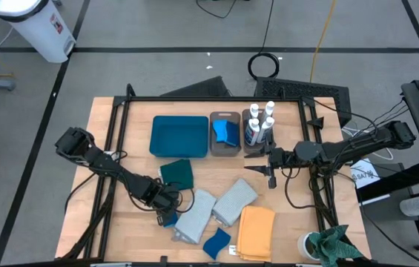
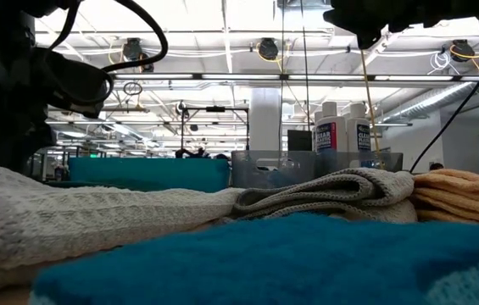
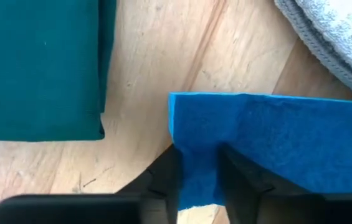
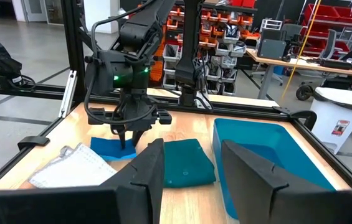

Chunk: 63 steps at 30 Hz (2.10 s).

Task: Pick & Place Kitchen Items
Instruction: Put the blue sponge into the left black bin

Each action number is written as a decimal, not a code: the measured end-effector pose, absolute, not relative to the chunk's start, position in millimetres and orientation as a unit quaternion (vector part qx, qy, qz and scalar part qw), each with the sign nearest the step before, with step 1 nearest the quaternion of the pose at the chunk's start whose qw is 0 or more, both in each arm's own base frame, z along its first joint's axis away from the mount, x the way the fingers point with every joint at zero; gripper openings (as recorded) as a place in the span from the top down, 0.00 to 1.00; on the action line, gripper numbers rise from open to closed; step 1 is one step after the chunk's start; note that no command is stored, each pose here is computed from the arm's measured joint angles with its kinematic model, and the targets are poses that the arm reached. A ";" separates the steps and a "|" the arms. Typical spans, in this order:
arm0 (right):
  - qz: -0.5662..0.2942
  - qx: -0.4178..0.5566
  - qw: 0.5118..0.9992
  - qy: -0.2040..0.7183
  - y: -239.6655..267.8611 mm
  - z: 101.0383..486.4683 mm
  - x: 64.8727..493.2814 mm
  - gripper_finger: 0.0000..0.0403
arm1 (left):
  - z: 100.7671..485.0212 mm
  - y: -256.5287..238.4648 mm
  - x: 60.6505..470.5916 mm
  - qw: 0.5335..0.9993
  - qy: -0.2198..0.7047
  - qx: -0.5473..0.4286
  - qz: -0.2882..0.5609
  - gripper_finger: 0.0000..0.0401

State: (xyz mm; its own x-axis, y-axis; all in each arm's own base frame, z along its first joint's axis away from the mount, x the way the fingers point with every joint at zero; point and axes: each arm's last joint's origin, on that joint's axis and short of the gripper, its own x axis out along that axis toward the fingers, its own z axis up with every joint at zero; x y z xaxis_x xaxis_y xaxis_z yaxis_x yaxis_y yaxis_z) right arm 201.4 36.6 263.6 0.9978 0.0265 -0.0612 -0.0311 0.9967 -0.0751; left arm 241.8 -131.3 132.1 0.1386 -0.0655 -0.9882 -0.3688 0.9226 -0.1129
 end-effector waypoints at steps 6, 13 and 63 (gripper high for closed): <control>0.014 -0.038 0.999 0.030 36.6 263.6 201.4 0.68 | 131.7 -131.1 241.1 0.737 0.652 -0.152 0.091 0.93; 0.015 -0.039 0.999 0.033 36.6 262.9 201.3 0.68 | 140.8 -130.4 238.6 0.747 0.641 -0.155 0.088 0.98; 0.043 0.103 0.992 0.065 57.9 222.6 297.0 0.26 | 272.8 -100.8 316.4 0.913 0.304 0.188 0.197 0.99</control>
State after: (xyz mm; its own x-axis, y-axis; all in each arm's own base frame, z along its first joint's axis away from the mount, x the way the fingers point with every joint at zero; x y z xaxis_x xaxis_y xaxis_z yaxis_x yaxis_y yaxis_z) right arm 297.0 57.9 222.6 0.9880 0.0979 -0.1198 -0.0712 0.9750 0.2104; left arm 316.4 -100.8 272.8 0.7380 0.4734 -0.4808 -0.2453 0.8521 0.4624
